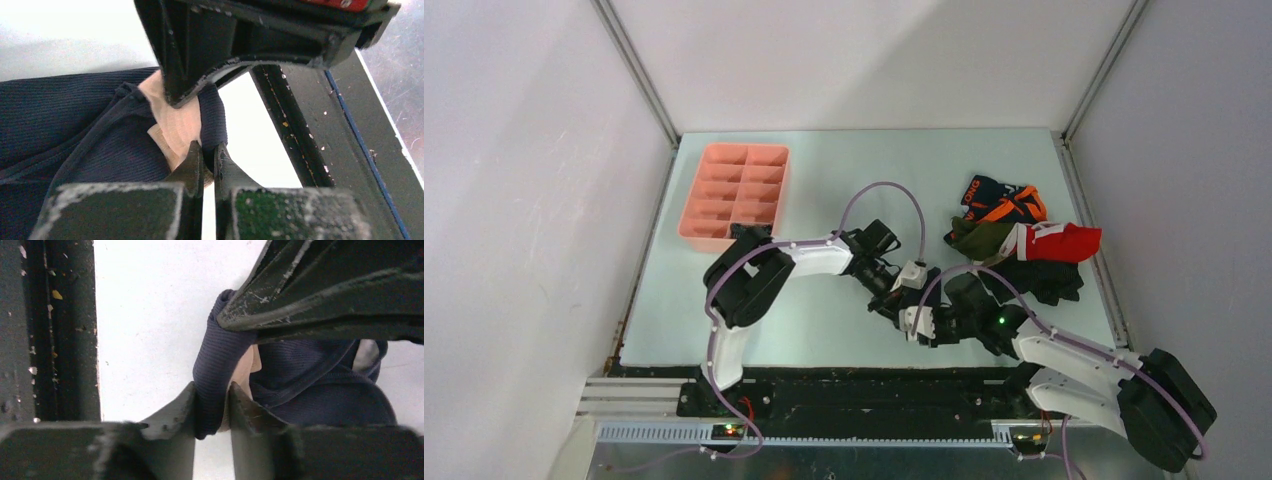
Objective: Roll the underwear
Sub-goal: Roll the underwear to the center of the board.
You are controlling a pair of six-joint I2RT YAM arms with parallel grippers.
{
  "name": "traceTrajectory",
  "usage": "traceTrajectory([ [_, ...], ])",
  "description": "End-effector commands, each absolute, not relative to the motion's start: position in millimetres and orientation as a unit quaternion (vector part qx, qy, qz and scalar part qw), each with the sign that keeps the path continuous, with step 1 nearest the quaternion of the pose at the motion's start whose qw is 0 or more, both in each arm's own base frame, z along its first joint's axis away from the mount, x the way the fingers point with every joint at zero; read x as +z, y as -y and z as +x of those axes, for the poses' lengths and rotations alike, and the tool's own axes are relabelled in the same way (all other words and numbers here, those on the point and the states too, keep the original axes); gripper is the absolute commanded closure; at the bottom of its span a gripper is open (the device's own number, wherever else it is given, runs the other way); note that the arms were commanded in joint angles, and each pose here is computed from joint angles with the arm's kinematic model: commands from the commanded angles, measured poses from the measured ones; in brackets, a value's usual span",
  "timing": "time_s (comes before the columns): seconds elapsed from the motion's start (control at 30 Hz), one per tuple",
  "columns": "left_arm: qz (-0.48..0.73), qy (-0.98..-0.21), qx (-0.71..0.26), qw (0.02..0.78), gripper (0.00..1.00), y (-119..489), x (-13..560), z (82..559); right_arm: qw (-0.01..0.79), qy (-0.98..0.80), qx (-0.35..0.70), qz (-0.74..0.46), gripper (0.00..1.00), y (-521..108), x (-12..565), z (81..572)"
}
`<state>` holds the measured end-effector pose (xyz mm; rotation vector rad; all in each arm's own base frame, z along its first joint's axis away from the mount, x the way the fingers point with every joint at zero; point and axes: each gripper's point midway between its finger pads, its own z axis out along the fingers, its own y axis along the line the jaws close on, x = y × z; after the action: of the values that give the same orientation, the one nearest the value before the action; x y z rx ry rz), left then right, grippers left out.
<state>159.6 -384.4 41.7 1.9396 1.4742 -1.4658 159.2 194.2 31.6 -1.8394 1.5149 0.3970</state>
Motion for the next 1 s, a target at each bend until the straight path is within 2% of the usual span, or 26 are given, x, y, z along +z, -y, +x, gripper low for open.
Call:
traceTrajectory([
  [0.0,0.627,-0.549,-0.534,0.144,1.00,387.2,53.2,172.5,0.343,-0.596,0.166,-0.707,0.78,-202.6,38.3,162.4],
  [0.03,0.609,-0.566,-0.536,0.144,1.00,388.4,54.7,177.1,0.334,-0.605,0.170,-0.703,0.87,-201.4,39.2,161.3],
  [0.07,0.595,-0.579,-0.537,0.148,1.00,386.5,55.6,184.2,0.328,-0.610,0.175,-0.699,0.91,-200.0,38.9,160.8],
  [0.17,0.546,-0.626,-0.538,0.146,1.00,383.0,57.2,199.3,0.297,-0.638,0.209,-0.679,0.96,-191.4,39.4,155.0],
  [0.4,0.466,-0.700,-0.531,0.105,1.00,372.7,52.0,211.0,0.183,-0.729,0.308,-0.584,0.98,-175.8,44.4,159.5],
  [0.43,0.446,-0.713,-0.533,0.095,1.00,372.6,50.8,211.4,0.139,-0.751,0.328,-0.556,0.98,-169.0,36.8,154.6],
  [0.53,0.393,-0.746,-0.530,0.088,1.00,371.7,44.2,224.4,0.095,-0.780,0.362,-0.502,0.98,-170.6,41.6,174.3],
  [0.6,0.368,-0.763,-0.522,0.097,0.99,370.0,39.6,237.2,0.025,-0.803,0.394,-0.447,0.98,-167.5,31.3,176.4],
  [0.7,0.332,-0.803,-0.479,0.128,0.87,359.1,28.6,267.2,-0.009,-0.814,0.415,-0.406,0.99,-168.6,31.0,195.2],
  [0.73,0.324,-0.808,-0.472,0.141,0.78,357.4,31.2,274.4,-0.039,-0.820,0.422,-0.385,1.00,-167.9,26.7,191.8],
  [0.8,0.318,-0.808,-0.461,0.183,0.66,352.5,42.1,294.0,-0.070,-0.832,0.423,-0.353,1.00,-171.1,23.8,197.9],
  [0.87,0.339,-0.793,-0.451,0.231,0.58,350.4,61.3,303.6,-0.095,-0.837,0.428,-0.328,1.00,-174.2,20.1,202.2],
  [0.97,0.386,-0.756,-0.432,0.304,0.54,346.9,97.7,305.5,-0.115,-0.851,0.424,-0.289,1.00,-176.7,11.9,206.5],
])
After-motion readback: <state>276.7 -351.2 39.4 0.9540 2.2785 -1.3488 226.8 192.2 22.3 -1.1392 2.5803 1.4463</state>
